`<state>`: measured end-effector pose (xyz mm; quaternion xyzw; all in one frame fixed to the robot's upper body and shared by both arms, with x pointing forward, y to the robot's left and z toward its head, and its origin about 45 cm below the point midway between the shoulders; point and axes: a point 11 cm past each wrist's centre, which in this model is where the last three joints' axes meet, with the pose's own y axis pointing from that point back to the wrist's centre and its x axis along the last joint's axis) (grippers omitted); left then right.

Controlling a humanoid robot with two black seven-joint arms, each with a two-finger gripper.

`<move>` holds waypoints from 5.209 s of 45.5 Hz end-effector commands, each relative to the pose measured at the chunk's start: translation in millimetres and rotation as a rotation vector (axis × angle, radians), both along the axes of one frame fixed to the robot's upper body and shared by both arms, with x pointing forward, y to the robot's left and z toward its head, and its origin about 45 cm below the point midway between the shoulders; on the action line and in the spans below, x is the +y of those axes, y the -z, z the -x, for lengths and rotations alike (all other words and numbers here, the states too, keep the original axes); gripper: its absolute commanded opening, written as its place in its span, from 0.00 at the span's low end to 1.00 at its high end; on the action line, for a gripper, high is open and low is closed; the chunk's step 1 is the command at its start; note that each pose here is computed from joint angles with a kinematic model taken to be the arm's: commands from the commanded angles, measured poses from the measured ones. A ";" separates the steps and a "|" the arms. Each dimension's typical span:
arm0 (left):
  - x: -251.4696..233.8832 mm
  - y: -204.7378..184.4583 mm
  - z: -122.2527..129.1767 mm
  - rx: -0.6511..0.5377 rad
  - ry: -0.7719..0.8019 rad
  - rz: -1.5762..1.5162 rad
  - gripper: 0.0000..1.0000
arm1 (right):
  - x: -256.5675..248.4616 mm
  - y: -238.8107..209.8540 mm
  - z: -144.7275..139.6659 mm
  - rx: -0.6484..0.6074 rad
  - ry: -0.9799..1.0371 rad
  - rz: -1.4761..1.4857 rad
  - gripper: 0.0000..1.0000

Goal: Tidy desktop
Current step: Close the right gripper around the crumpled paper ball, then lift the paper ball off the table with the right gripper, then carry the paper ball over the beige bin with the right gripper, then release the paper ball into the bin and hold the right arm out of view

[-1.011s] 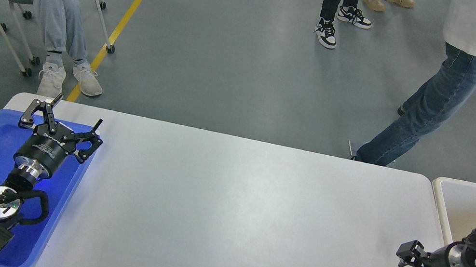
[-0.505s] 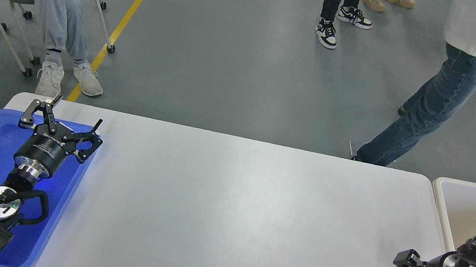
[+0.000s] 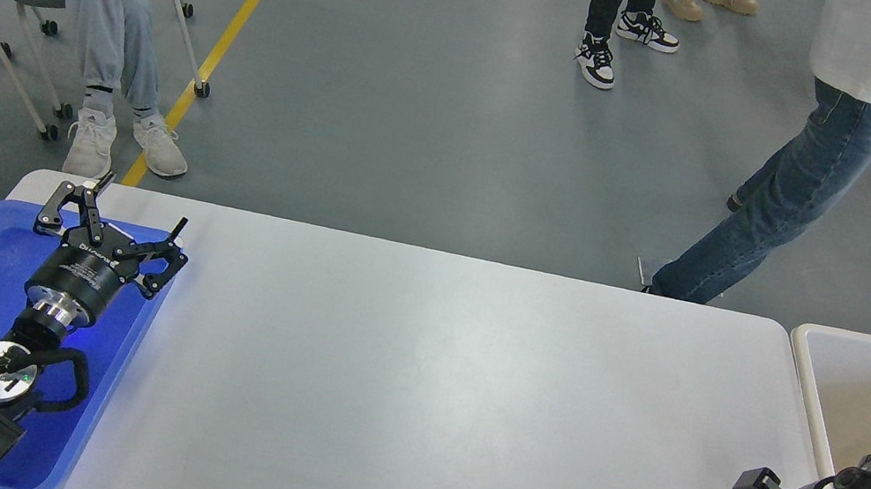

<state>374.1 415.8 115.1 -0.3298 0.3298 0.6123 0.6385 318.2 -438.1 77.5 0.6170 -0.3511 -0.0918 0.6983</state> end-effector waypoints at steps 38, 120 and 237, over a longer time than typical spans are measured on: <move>-0.1 0.2 0.1 0.001 0.001 0.000 1.00 | 11.2 -1.4 0.3 0.034 -0.004 -0.055 0.80; -0.1 0.2 0.1 0.001 0.001 0.000 1.00 | 51.3 -237.1 -32.5 -0.037 -0.265 -0.202 0.00; 0.1 0.1 0.1 0.000 0.000 0.000 1.00 | -145.5 -233.8 11.2 -0.492 0.528 -0.445 0.00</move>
